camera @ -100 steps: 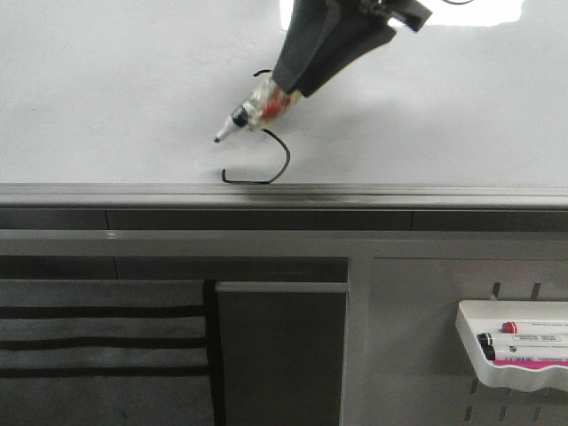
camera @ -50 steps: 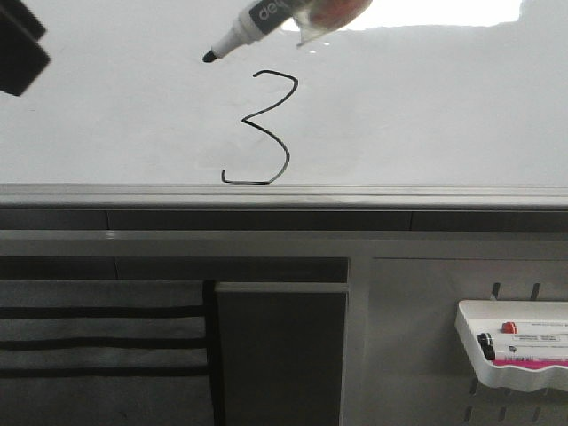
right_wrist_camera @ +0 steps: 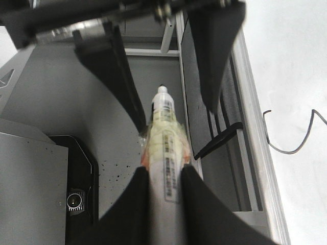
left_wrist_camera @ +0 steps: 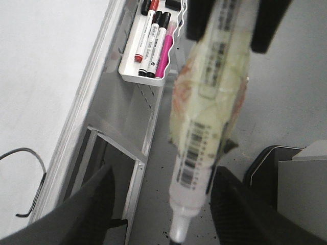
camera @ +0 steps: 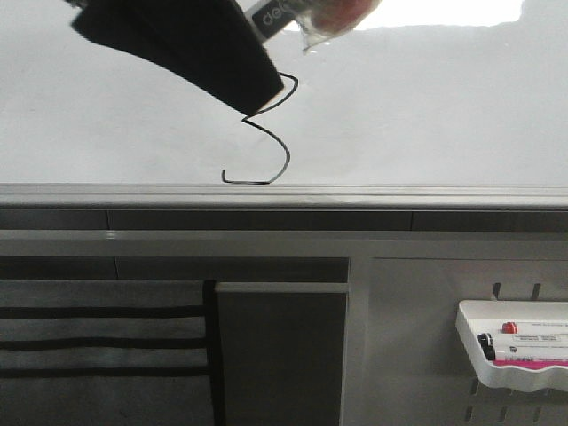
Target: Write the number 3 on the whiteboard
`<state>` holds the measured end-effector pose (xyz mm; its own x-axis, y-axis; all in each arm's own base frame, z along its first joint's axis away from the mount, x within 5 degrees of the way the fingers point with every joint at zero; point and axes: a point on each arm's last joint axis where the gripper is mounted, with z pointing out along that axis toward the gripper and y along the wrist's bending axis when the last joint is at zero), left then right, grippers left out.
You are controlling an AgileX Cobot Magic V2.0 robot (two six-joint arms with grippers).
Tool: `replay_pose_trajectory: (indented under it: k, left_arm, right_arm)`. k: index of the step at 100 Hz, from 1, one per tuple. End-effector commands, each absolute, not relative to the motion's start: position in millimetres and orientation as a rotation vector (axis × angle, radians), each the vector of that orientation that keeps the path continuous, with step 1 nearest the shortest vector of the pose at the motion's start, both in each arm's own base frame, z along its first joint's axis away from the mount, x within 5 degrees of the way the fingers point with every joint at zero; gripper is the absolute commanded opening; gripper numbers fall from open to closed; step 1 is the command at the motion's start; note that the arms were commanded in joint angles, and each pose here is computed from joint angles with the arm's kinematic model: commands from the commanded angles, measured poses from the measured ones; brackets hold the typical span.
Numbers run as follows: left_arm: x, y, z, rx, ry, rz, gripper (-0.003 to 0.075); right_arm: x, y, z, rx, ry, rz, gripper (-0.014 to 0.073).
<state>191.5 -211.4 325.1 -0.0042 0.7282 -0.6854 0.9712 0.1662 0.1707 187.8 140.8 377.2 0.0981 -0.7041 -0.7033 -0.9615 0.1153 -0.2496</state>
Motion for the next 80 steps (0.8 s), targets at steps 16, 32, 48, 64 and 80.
replay_pose_trajectory:
  k: [16,32,48,64,80]
  left_arm:
    - [190.5,-218.8,346.7,1.596,1.691,-0.501,0.0386]
    - [189.1,-220.5,348.1,1.603,1.661,-0.526,0.0384]
    - [187.4,-221.4,348.5,1.621,1.641,-0.543,0.026]
    - [187.4,-221.5,348.6,1.625,1.635,-0.541,0.0109]
    - [187.4,-221.5,348.6,1.625,1.635,-0.541,0.0023]
  right_arm:
    - [188.1,138.6,386.5,-1.626,1.623,0.386,0.0009]
    - [188.4,138.4,386.4,-1.626,1.623,0.38,0.0009]
    - [188.4,138.4,386.4,-1.626,1.623,0.38,0.0009]
    - [188.4,138.4,386.4,-1.626,1.623,0.38,0.0009]
    - [187.4,138.6,386.1,-1.633,1.625,0.392,0.0009]
